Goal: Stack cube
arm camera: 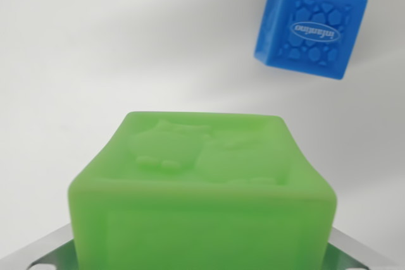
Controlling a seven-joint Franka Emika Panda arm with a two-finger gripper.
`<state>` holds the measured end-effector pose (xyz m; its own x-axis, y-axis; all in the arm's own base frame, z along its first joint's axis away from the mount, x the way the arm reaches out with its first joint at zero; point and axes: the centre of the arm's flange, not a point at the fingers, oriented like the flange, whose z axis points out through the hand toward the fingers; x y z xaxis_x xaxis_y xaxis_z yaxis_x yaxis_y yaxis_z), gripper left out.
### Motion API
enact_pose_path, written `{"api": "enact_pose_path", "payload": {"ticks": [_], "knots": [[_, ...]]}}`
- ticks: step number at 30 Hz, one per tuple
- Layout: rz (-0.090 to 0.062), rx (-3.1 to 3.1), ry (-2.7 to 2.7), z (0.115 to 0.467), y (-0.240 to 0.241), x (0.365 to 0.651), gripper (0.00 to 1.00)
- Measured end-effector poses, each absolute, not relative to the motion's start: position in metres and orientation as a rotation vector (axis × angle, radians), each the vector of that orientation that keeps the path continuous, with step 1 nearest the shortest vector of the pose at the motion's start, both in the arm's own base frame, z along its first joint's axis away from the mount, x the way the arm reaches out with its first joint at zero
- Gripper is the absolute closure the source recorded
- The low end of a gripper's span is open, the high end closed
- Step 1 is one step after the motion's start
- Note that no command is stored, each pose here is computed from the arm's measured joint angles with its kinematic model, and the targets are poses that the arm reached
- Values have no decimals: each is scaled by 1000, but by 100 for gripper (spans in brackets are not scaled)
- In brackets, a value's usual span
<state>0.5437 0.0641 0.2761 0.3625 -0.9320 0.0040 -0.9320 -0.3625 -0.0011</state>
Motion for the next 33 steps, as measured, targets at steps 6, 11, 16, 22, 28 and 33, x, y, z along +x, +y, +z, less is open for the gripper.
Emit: {"api": "enact_pose_path", "payload": {"ticks": [6, 11, 16, 22, 28, 33], "knots": [[6, 2571, -1802, 280, 53, 547, 100], [7, 2555, -1826, 283, 45, 549, 100], [7, 2537, -1851, 287, 36, 552, 100], [6, 2516, -1879, 291, 25, 555, 100], [7, 2496, -1906, 295, 15, 558, 100], [6, 2477, -1930, 298, 6, 561, 100]]}}
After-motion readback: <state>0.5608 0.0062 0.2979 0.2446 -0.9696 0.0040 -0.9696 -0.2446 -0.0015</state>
